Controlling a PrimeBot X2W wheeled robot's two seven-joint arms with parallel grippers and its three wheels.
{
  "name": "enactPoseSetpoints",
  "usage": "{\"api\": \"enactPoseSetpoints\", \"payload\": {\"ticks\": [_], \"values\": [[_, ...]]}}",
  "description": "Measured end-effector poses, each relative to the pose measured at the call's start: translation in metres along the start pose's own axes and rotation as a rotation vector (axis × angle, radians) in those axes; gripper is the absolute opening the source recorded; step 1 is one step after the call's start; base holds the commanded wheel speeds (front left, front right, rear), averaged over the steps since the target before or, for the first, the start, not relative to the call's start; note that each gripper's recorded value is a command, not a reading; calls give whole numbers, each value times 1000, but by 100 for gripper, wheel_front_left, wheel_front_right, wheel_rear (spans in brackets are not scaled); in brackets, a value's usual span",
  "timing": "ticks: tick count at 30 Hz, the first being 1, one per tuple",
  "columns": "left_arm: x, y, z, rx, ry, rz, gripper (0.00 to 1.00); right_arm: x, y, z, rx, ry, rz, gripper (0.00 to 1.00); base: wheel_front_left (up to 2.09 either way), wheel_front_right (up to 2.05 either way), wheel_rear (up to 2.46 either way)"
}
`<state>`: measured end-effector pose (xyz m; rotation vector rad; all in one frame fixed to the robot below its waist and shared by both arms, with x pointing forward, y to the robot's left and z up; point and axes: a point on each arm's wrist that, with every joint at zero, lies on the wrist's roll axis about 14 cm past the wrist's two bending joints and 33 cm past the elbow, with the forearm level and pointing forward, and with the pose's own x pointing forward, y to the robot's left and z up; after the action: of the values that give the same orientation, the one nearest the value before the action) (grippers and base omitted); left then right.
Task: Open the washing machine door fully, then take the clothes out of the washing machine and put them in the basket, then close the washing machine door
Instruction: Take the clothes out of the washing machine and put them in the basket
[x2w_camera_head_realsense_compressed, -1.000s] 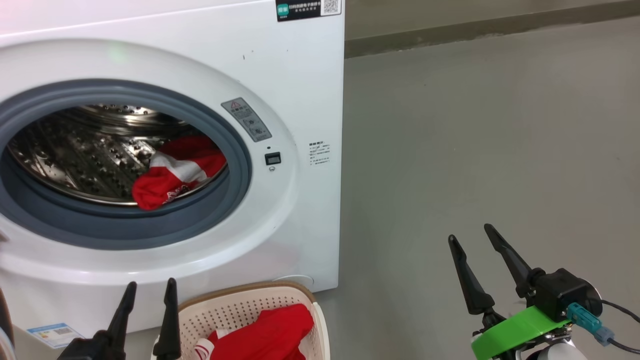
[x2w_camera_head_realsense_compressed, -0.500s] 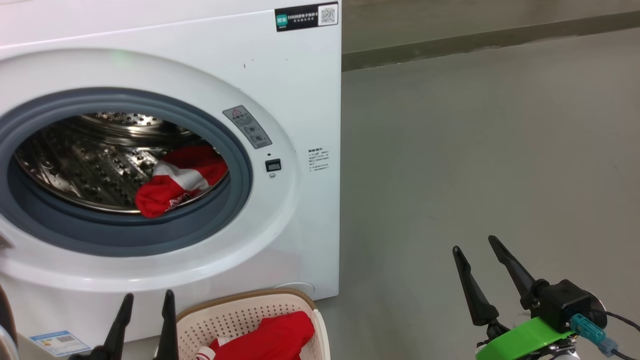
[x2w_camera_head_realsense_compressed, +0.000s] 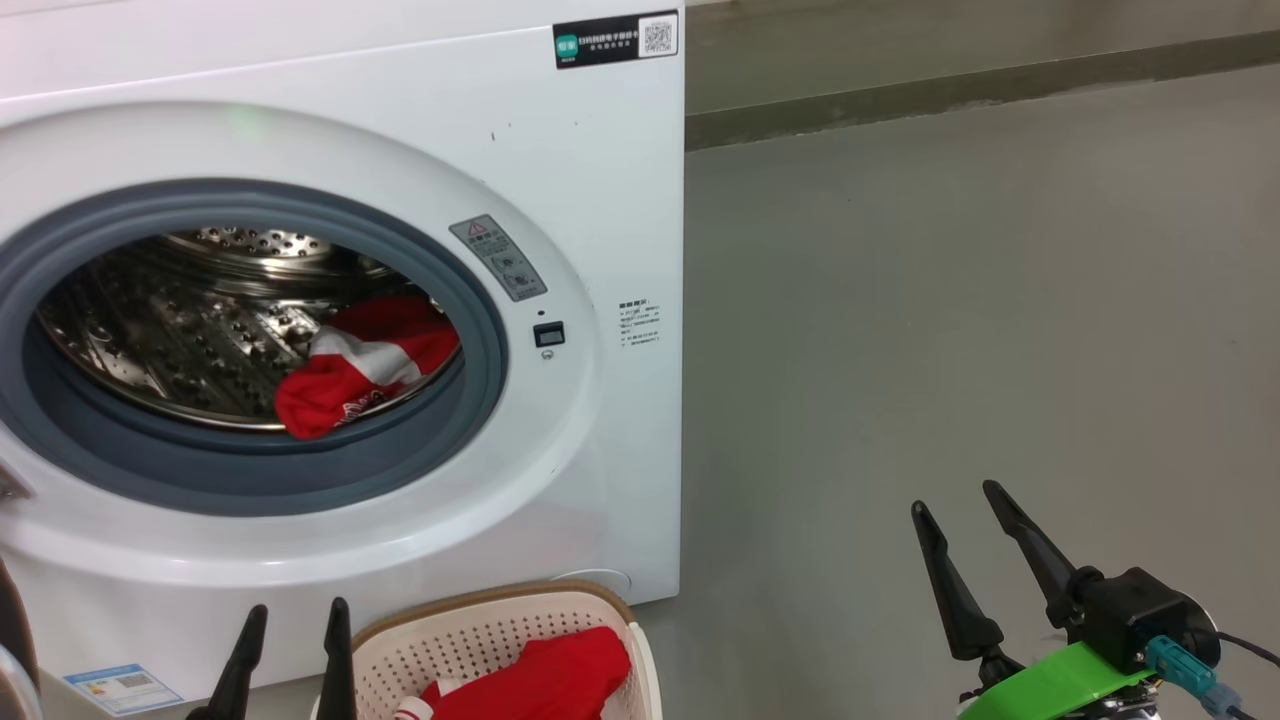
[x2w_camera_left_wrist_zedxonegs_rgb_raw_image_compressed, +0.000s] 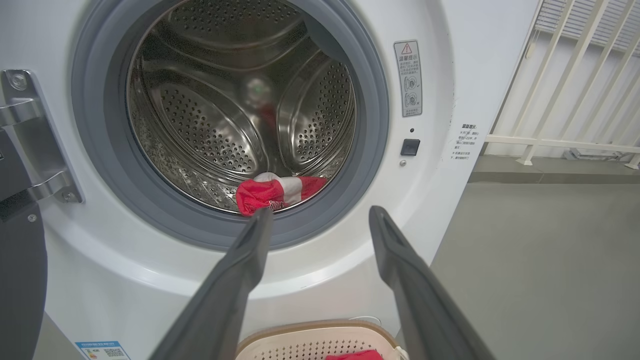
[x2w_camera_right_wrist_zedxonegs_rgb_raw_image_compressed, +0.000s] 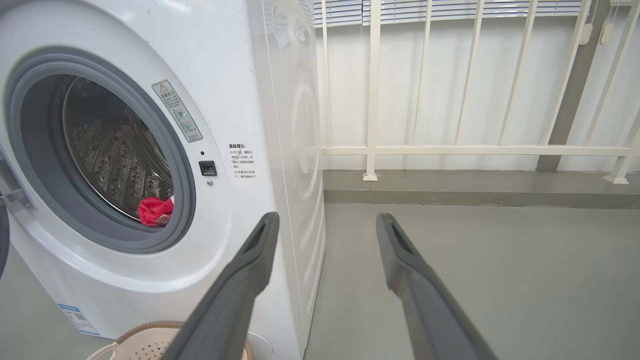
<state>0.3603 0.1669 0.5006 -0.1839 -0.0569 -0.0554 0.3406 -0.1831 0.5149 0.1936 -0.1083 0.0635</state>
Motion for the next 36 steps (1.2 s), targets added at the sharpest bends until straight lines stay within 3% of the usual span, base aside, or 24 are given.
{"api": "enactPoseSetpoints", "payload": {"ticks": [27, 36], "values": [[0, 5, -11, -9, 33, 27, 100, 2, 0, -4, -3, 15, 5, 100, 0, 0, 0], [38, 2, -12, -22, 41, 28, 100, 9, 5, -21, -4, 68, 26, 100, 0, 0, 0]]}}
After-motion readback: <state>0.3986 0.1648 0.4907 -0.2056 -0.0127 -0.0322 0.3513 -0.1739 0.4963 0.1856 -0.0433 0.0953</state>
